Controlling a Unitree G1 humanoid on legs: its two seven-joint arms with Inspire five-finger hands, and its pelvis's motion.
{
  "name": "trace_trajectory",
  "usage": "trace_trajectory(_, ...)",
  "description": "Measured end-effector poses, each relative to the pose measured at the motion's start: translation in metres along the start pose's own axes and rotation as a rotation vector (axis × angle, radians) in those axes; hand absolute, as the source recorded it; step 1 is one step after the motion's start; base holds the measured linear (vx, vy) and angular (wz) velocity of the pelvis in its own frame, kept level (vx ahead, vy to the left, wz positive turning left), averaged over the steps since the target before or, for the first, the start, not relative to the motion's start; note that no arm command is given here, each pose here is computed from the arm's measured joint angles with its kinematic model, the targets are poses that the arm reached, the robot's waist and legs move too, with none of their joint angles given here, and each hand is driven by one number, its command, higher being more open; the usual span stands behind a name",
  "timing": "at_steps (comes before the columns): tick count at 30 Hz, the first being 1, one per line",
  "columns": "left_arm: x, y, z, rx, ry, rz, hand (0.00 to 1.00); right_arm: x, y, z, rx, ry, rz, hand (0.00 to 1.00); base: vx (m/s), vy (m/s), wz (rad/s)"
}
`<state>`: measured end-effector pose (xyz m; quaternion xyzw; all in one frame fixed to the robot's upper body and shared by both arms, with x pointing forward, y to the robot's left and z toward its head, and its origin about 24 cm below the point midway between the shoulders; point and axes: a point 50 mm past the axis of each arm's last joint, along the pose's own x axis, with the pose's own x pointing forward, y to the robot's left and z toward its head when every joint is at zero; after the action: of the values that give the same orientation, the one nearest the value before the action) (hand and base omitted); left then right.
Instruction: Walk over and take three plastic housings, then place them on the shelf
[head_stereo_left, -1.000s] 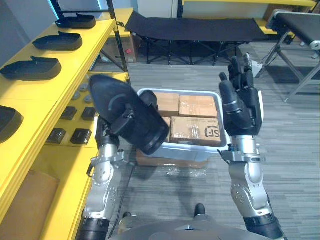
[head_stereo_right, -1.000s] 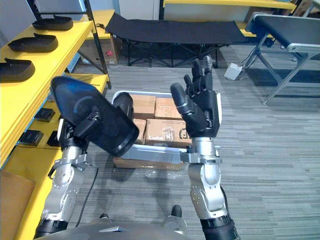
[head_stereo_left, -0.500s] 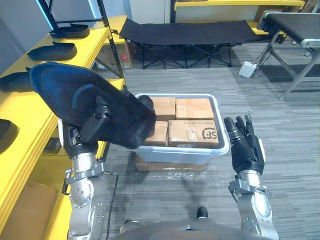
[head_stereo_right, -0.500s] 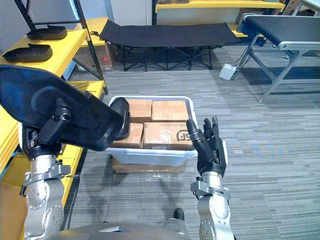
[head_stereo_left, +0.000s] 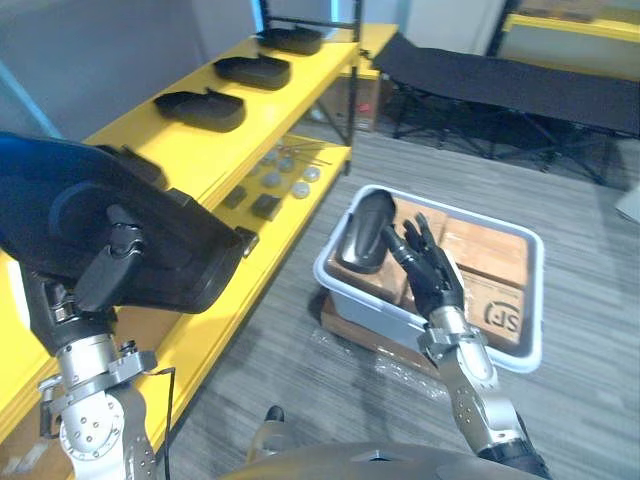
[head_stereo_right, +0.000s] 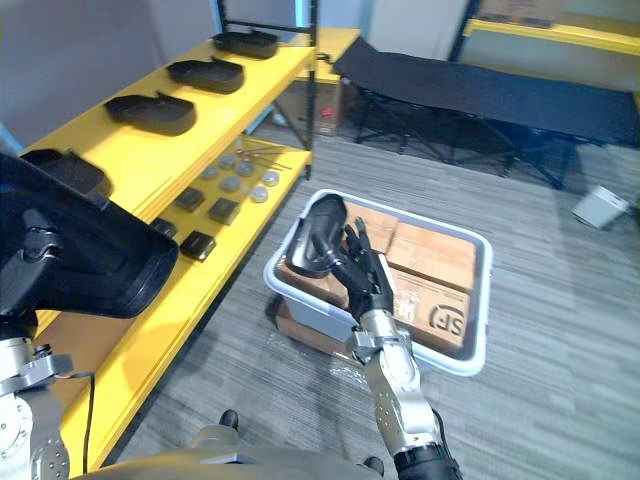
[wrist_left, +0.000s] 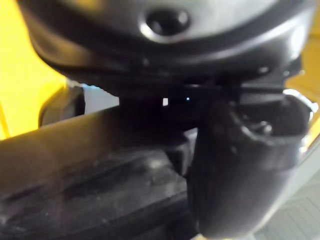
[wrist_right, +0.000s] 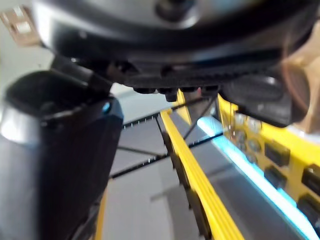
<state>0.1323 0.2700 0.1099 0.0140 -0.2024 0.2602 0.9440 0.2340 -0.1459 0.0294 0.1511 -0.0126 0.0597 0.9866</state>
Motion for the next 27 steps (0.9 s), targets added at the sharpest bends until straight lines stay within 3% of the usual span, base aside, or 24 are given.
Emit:
trace_trajectory(4, -0.006, 0.008, 0.000, 0.038, 0.019, -0.035, 0.00, 0.011, 0.016, 0.006, 0.005, -0.028, 0.067, 1.00, 0.02, -0.003, 0.48)
trace_trajectory(10, -0.006, -0.014, 0.002, -0.060, -0.019, -0.285, 0.00, 0.009, 0.003, 0.008, -0.114, -0.031, -0.011, 1.00, -0.02, 0.045, 0.96)
trace_trajectory(17, -0.005, -0.013, 0.003, -0.081, -0.031, -0.260, 0.00, 0.008, 0.001, 0.009, -0.113, -0.029, 0.053, 1.00, -0.06, 0.048, -0.08)
trace_trajectory(27, 0.016, -0.017, 0.017, 0.013, -0.128, -0.352, 0.00, 0.011, 0.007, 0.019, -0.115, -0.118, 0.122, 1.00, 0.04, 0.149, 0.34)
